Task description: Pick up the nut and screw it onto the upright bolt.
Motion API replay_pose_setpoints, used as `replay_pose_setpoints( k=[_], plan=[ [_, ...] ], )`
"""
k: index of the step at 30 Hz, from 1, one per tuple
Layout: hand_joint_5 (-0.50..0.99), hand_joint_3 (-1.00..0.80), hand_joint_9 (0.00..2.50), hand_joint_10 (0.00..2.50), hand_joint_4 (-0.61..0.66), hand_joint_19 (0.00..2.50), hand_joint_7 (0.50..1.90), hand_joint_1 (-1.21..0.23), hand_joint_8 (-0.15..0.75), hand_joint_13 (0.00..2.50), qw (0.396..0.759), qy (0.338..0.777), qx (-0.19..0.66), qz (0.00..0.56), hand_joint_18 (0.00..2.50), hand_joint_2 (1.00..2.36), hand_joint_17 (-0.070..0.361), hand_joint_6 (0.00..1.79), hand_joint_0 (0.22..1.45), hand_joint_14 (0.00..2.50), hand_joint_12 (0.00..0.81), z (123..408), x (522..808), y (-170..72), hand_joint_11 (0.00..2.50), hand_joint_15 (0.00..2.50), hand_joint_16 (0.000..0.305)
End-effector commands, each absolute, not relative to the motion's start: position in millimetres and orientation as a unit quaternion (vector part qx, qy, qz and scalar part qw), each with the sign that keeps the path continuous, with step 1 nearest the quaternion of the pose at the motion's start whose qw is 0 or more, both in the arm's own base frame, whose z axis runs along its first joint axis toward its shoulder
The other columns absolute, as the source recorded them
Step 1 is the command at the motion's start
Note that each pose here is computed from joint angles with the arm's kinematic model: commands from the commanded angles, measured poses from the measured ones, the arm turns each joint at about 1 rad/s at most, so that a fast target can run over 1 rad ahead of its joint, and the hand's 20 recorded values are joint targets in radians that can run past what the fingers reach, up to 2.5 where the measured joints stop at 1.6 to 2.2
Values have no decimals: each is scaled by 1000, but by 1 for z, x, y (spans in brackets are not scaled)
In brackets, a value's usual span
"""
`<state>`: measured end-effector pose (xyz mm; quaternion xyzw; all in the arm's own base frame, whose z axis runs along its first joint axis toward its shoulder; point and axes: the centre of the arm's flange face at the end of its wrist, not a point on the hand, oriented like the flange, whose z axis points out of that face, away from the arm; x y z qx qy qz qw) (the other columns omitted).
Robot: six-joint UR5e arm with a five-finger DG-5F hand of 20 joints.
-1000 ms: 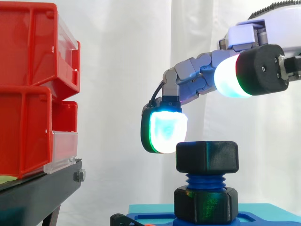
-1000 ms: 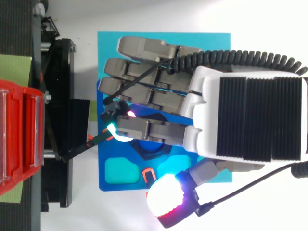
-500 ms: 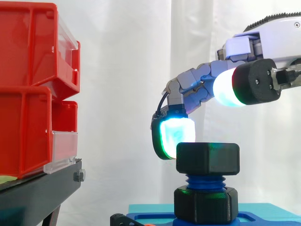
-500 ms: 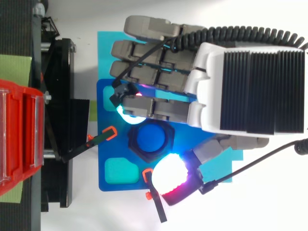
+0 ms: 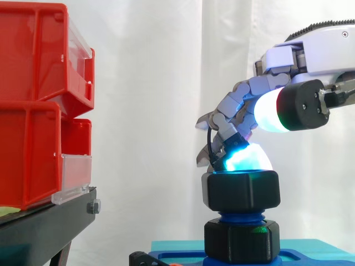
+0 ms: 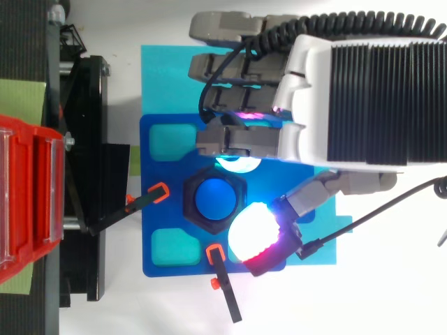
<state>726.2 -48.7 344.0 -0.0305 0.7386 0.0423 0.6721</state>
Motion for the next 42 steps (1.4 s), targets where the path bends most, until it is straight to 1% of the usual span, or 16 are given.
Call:
replay_pose_setpoints(
  k=[1, 2, 3, 4, 5, 9, 11, 12, 14, 15, 16, 20, 23, 27, 32, 42],
  plan=[
    [38, -500, 1035, 0, 135, 0, 1384, -192, 278, 653, 677, 733, -33, 46, 227, 1000, 33, 591, 513, 0, 222, 352, 728, -51, 0, 0, 15],
    [33, -500, 1030, 0, 179, 0, 1461, -183, 284, 642, 679, 732, -34, 47, 215, 1000, 35, 540, 509, 0, 227, 355, 729, -51, 0, 0, 15],
    [31, -500, 1021, 0, 182, 0, 1469, -182, 281, 641, 680, 731, -35, 48, 210, 1000, 35, 535, 508, 0, 227, 356, 729, -51, 0, 0, 16],
    [25, -500, 1008, 0, 208, 0, 1529, -179, 283, 636, 683, 728, -36, 50, 194, 1000, 37, 502, 505, 0, 232, 361, 730, -51, 0, 0, 17],
    [9, -500, 987, 0, 213, 0, 1504, -174, 286, 634, 685, 725, -36, 51, 190, 1000, 38, 501, 503, 0, 237, 364, 731, -52, 0, 0, 17],
    [-34, -500, 950, 0, 239, 0, 1336, -167, 288, 621, 695, 715, -44, 59, 172, 1000, 42, 503, 497, 0, 250, 378, 735, -49, 0, 0, 19],
    [-65, -500, 916, 0, 266, 0, 1167, -164, 290, 611, 695, 715, -45, 61, 163, 1000, 47, 504, 492, 0, 262, 377, 736, -49, 0, 0, 21],
    [-72, -500, 907, 0, 274, 0, 1138, -162, 293, 604, 697, 713, -47, 62, 163, 1000, 48, 504, 492, 0, 267, 378, 736, -48, 0, 0, 21],
    [-97, -500, 865, 0, 277, 0, 1010, -156, 289, 592, 697, 713, -47, 63, 151, 1000, 53, 504, 488, 0, 279, 379, 736, -47, 0, 0, 23],
    [-98, -500, 857, 0, 275, 0, 991, -156, 289, 586, 697, 713, -48, 64, 147, 1000, 53, 504, 488, 0, 280, 378, 736, -46, 0, 0, 24],
    [-111, -500, 829, 0, 263, 0, 913, -155, 279, 572, 698, 712, -49, 65, 136, 1000, 56, 503, 487, 0, 285, 378, 737, -43, 0, 0, 25],
    [-130, -500, 739, 0, 211, 0, 762, -139, 264, 490, 701, 708, -50, 66, 59, 1000, 66, 502, 482, 0, 305, 379, 738, -38, 0, 0, 29],
    [-141, -500, 659, 0, 199, 0, 694, -120, 249, 426, 704, 705, -54, 69, 0, 1000, 73, 502, 477, 0, 312, 376, 740, -30, 0, 0, 32],
    [-147, -500, 560, 0, 186, 0, 652, -84, 237, 321, 705, 703, -57, 73, 0, 1000, 79, 501, 470, 0, 324, 367, 741, -19, 0, 0, 35],
    [-137, -500, 449, 0, 191, 0, 665, -28, 225, 200, 712, 697, -48, 69, 0, 1000, 87, 502, 466, 0, 339, 346, 739, -9, 0, 0, 39],
    [-129, -500, 359, 0, 189, 0, 694, 9, 224, 134, 708, 701, -46, 74, 0, 1000, 91, 502, 465, 0, 349, 341, 738, -3, 0, 0, 40]
  ],
)
